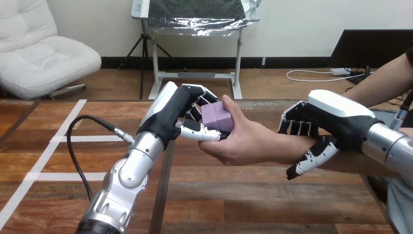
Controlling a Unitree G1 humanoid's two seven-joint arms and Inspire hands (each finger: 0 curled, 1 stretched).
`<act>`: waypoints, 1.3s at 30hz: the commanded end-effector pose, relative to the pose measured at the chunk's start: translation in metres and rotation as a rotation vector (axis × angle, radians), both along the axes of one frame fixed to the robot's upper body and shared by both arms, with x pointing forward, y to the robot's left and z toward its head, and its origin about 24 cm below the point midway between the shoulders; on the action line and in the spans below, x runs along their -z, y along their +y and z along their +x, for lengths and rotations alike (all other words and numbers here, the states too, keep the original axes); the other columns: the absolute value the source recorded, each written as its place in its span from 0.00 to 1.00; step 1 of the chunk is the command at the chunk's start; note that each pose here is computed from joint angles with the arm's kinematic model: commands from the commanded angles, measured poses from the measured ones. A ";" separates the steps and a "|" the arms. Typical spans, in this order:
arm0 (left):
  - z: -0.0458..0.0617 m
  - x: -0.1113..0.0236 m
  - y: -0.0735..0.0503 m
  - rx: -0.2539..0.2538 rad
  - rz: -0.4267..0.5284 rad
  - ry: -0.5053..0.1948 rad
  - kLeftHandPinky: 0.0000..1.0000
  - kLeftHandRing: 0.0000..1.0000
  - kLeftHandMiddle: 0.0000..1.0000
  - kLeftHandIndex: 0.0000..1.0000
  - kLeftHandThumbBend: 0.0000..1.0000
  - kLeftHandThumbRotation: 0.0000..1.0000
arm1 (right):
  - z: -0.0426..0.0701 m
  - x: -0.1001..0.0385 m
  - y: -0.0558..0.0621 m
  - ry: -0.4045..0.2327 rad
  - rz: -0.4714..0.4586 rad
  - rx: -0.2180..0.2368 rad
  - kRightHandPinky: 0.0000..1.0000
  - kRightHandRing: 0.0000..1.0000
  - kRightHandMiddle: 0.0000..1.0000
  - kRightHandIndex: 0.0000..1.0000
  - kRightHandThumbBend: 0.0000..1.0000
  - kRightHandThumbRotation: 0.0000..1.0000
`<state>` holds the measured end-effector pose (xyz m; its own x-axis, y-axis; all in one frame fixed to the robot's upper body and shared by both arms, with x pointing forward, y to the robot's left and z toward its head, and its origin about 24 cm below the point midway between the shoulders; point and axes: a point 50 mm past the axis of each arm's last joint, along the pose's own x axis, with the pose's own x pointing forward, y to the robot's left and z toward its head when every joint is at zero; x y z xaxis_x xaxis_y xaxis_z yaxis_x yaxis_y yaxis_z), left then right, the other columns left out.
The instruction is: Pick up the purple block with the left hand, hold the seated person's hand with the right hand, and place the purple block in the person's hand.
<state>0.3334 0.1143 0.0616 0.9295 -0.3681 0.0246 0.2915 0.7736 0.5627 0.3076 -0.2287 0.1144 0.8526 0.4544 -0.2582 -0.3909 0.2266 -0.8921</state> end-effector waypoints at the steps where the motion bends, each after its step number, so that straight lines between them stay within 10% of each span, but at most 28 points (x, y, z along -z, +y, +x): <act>1: 0.005 -0.016 -0.022 0.088 0.000 -0.059 0.28 0.34 0.41 0.47 0.63 0.00 | -0.003 0.002 0.000 0.011 0.036 0.007 0.36 0.41 0.46 0.51 0.87 0.09; 24: 0.002 -0.013 -0.016 0.068 0.008 -0.040 0.28 0.36 0.43 0.49 0.60 0.00 | -0.004 0.006 -0.002 0.012 0.039 0.010 0.37 0.42 0.47 0.51 0.89 0.09; 39: 0.000 -0.011 -0.007 0.047 0.003 -0.011 0.48 0.57 0.65 0.69 0.55 0.54 | -0.005 0.007 -0.004 0.018 0.039 0.008 0.38 0.43 0.47 0.51 0.88 0.10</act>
